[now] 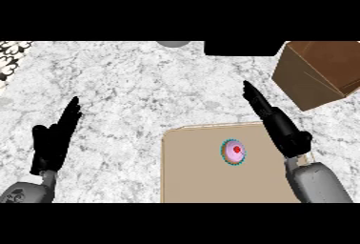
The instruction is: Pick the cupcake from the tray and place it in the cardboard box
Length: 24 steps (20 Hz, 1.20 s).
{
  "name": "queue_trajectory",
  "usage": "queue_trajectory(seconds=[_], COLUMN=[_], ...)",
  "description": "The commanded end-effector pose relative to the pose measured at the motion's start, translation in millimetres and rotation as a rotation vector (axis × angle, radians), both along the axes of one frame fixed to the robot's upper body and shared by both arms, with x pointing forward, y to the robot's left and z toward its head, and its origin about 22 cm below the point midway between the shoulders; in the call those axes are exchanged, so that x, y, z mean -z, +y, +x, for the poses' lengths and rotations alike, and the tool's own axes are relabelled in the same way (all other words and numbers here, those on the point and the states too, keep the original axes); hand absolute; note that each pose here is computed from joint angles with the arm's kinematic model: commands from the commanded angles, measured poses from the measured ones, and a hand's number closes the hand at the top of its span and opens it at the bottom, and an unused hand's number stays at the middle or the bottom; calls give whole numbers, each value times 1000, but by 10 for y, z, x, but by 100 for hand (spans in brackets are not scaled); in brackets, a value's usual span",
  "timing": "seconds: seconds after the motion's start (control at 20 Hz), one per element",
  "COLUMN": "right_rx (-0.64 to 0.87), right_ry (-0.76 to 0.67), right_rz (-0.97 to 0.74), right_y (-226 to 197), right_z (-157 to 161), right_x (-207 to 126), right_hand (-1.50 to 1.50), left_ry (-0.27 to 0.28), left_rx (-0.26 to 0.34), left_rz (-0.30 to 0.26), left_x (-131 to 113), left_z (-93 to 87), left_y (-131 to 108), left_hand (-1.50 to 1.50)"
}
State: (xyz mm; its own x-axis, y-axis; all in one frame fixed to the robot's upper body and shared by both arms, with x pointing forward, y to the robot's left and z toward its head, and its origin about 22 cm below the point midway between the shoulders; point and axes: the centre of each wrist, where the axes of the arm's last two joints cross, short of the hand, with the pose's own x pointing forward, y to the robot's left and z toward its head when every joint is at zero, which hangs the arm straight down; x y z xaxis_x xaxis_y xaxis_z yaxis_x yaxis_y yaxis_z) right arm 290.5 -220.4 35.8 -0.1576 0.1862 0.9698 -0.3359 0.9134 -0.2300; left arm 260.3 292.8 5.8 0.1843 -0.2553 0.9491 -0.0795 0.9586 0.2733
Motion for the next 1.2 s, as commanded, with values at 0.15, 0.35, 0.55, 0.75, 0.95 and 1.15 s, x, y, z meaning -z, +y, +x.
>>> queue_trajectory(seconds=[0.15, 0.35, 0.55, 0.75, 0.95, 1.15], right_rx=[57, 174, 98, -33, -88, -209], right_ry=[-280, -339, -411, -516, -526, -410], right_rz=[65, -286, -271, -436, -585, -838], right_y=[-377, -1017, -1260, -1213, -961, -783], right_z=[115, 63, -139, -262, -334, -459], right_x=[-969, -1496, -1197, -1173, -1275, -1424], right_hand=[-150, -150, -150, -150, -150, -150], left_ry=[-216, -299, -334, -308, -331, -317], left_rx=[197, 347, 402, 433, 431, 429], left_rz=[124, 120, 117, 104, 108, 111], left_x=[-478, -676, -613, -519, -544, -573], left_z=[205, 249, 244, 155, 289, 238], left_y=[12, -152, -311, -293, -216, -205], left_hand=[0, 0, 0, 0, 0, 0])
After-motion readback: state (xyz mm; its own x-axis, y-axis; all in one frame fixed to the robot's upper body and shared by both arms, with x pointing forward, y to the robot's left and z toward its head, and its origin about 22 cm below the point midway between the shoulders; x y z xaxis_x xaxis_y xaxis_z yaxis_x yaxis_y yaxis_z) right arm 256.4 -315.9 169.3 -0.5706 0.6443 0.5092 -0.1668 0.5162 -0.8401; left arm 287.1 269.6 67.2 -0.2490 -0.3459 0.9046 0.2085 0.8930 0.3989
